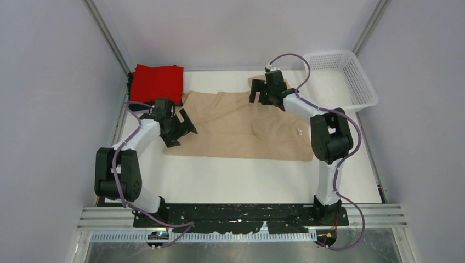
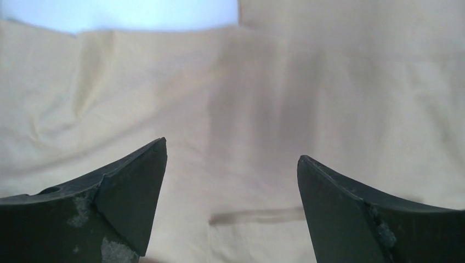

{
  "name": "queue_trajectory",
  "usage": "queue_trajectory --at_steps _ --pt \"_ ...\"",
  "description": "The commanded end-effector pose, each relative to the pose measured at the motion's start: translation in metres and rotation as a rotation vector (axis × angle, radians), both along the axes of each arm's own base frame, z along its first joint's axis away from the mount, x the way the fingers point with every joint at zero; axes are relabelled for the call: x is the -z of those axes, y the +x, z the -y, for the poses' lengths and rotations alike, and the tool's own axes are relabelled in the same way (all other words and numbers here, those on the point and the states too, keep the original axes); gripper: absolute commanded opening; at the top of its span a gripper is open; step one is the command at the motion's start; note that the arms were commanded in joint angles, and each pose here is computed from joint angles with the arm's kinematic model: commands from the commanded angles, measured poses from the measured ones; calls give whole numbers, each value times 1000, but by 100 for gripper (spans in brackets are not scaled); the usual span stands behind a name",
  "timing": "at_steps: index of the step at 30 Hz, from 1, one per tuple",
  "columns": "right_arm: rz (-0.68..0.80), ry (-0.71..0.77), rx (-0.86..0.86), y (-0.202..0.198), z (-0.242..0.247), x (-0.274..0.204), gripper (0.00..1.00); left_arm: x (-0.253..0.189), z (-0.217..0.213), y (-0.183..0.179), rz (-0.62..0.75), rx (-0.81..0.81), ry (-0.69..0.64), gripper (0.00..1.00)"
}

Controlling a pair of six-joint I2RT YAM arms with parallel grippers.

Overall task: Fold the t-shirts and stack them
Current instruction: Fold the flattened tshirt in 1/3 of the way, then grab the side of the flattened tshirt furthest away from the robot with both arms

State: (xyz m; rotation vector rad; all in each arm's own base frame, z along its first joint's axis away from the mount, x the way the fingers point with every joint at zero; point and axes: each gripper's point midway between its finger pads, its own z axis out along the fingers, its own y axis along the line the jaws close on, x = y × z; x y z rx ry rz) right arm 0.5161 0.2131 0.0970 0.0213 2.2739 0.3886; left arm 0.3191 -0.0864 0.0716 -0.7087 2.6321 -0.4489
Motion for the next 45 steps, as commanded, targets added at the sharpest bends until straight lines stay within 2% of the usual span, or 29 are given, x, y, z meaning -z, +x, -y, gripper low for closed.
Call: queue_trajectory --at_steps 1,6,8,12,17,24,32,38,45 --pt "27 -63 52 -43 28 -31 95 -16 9 30 74 20 -26 99" --pt "-136 -89 65 -131 53 19 96 -5 21 52 62 37 -32 99" --pt "-200 -99 56 -156 52 40 95 4 21 62 53 29 -11 100" --pt "-293 -192 51 -186 55 68 95 22 34 56 -34 94 -45 99" --pt "-373 -268 82 -220 70 80 95 42 31 19 -109 106 0 100" --pt "-532 -352 102 -294 110 98 96 60 29 -41 -174 123 15 100" --pt "-615 -290 48 -348 116 89 95 71 37 -116 -189 120 -1 100" --pt "-652 -295 23 -370 120 83 96 71 32 -143 -188 100 34 100" --pt "-640 -297 32 -371 122 83 95 76 33 -169 -203 107 20 100"
